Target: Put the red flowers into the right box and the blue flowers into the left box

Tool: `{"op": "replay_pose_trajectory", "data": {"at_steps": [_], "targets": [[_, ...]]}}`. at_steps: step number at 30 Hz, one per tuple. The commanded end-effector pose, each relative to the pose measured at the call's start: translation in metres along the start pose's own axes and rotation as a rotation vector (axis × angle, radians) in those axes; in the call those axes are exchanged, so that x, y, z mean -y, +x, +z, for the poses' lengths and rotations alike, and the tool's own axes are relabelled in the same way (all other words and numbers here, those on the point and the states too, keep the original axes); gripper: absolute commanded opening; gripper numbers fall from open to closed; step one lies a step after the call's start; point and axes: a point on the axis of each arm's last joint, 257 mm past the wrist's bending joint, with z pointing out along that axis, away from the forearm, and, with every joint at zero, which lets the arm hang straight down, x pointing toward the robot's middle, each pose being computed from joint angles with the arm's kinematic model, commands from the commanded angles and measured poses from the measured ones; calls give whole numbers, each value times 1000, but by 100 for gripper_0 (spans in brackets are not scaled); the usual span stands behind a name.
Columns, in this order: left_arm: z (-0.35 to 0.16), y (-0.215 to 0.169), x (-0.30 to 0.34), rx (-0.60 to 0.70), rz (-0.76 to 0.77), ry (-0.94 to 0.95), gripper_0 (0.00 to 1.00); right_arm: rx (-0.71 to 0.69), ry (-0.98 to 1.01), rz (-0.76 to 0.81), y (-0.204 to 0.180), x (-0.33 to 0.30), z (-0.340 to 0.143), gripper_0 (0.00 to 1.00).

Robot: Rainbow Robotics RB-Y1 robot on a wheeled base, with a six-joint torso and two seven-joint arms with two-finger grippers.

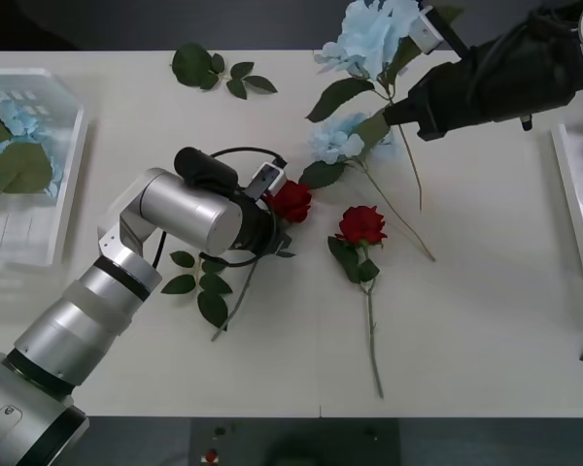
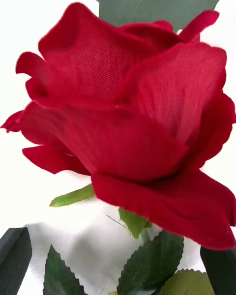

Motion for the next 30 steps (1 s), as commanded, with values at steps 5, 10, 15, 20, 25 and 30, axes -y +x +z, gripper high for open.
{"op": "replay_pose_trajectory", "data": {"at_steps": [5,10,15,20,25,30], "targets": [[-58,-45,-17,103,-12,50,100,121,-74,-95,-25,-23,11,0],[-108,-26,-32,82,35,110,100,204,-181,14,-29,-38,19,0],[-148,-10,-38,112,53,225,100,261,-254,118,-37,-46,20,0],[-182,-3,-37,246,42,394,100,307,-292,162,-51,-55,19,0],[-196,-16,-20,408,14,536,100,366,-339,207,-68,-65,17,0],[-188,-42,1,576,2,602,100,385,-371,208,-74,-75,21,0]]}}
